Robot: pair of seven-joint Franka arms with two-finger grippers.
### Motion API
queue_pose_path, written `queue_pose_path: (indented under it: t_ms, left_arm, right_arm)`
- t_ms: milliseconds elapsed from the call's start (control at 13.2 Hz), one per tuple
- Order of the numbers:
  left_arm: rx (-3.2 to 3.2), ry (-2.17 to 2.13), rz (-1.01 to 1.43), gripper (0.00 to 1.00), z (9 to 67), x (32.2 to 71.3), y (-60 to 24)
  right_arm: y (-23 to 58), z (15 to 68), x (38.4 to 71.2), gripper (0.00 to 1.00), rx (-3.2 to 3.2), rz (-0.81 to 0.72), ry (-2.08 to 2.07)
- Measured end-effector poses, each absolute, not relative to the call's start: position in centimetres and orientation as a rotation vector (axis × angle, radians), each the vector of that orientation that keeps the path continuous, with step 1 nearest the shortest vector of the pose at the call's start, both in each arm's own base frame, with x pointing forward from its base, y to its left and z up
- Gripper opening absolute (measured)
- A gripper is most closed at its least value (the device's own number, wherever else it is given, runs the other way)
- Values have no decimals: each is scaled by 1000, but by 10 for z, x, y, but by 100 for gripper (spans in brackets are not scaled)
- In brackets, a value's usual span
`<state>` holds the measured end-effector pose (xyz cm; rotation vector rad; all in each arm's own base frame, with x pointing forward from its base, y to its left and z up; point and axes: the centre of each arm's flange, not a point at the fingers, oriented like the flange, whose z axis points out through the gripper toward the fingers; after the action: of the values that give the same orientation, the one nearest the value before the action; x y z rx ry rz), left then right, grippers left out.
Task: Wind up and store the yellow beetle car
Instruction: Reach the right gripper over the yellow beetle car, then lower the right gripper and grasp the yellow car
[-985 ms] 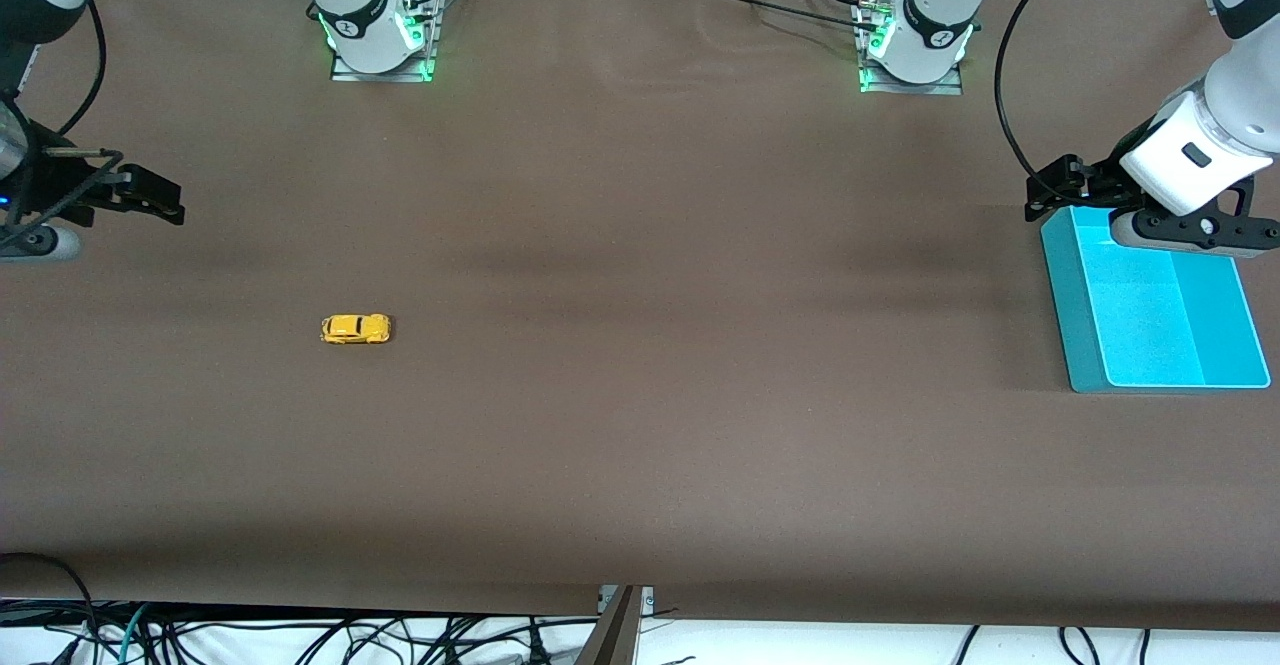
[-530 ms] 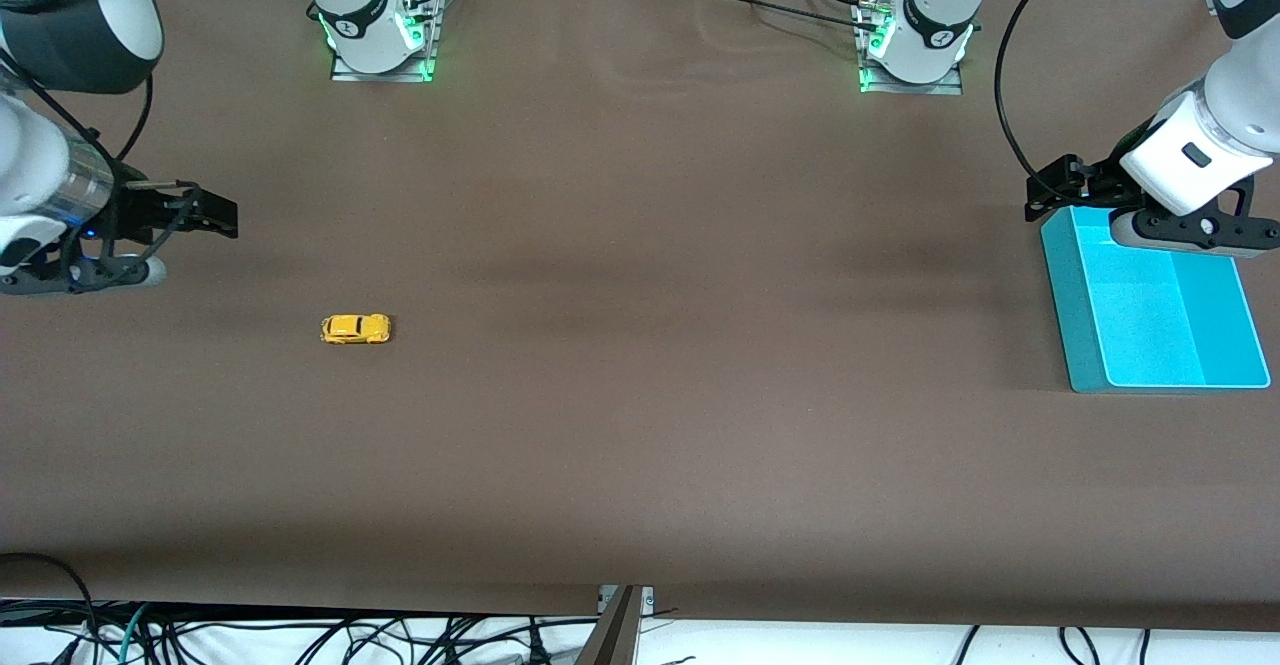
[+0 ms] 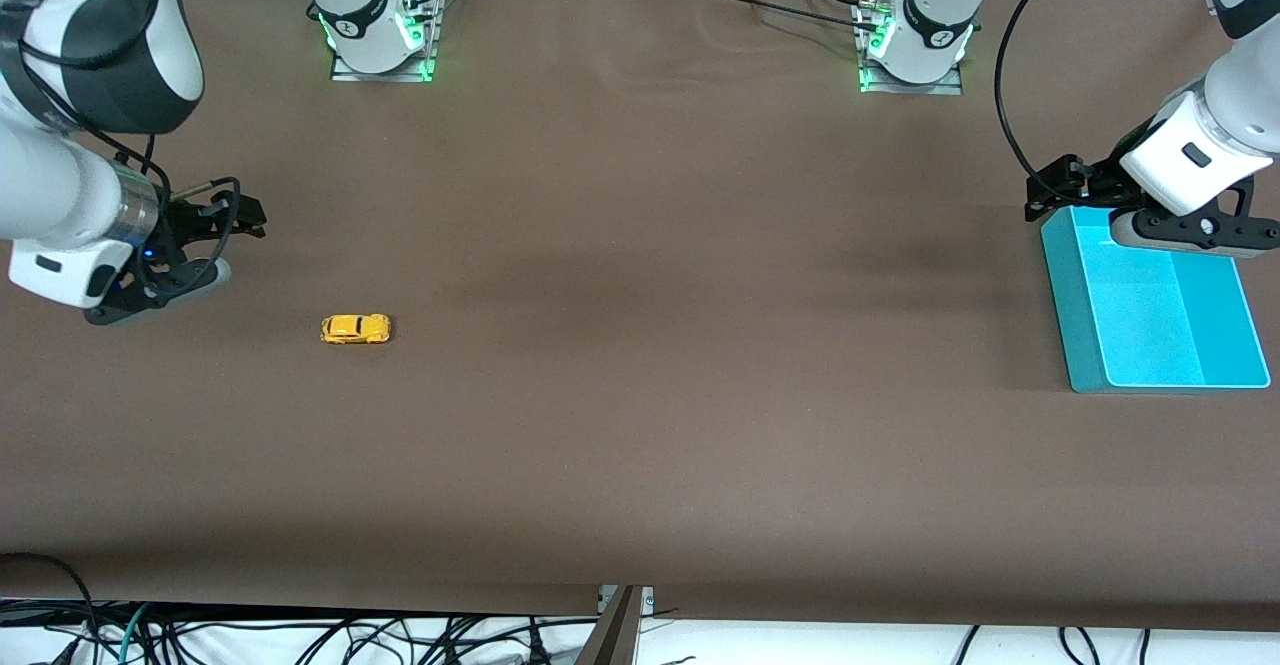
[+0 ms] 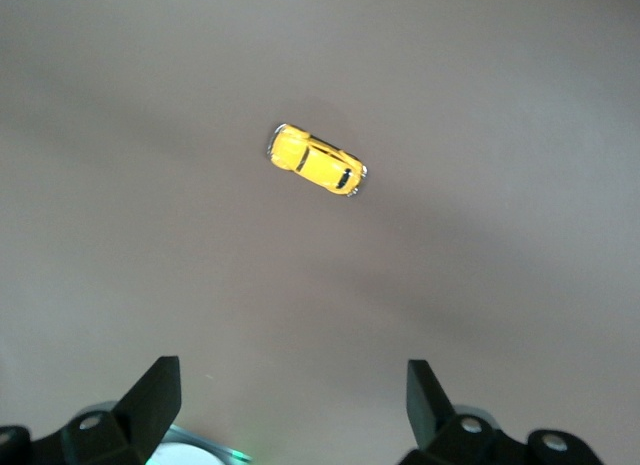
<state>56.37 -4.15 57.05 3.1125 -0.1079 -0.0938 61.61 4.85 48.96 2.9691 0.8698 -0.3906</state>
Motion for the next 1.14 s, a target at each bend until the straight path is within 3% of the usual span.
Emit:
queue_pose_path:
  t_ms: [455, 1136]
  left_arm:
    - [3112, -108, -94, 100, 570, 564, -42]
    - [3112, -108, -94, 100, 570, 564, -42]
  right_arm:
    - [49, 419, 636, 100, 2689, -388, 1648]
    - [47, 290, 613, 100, 2216, -126, 2194]
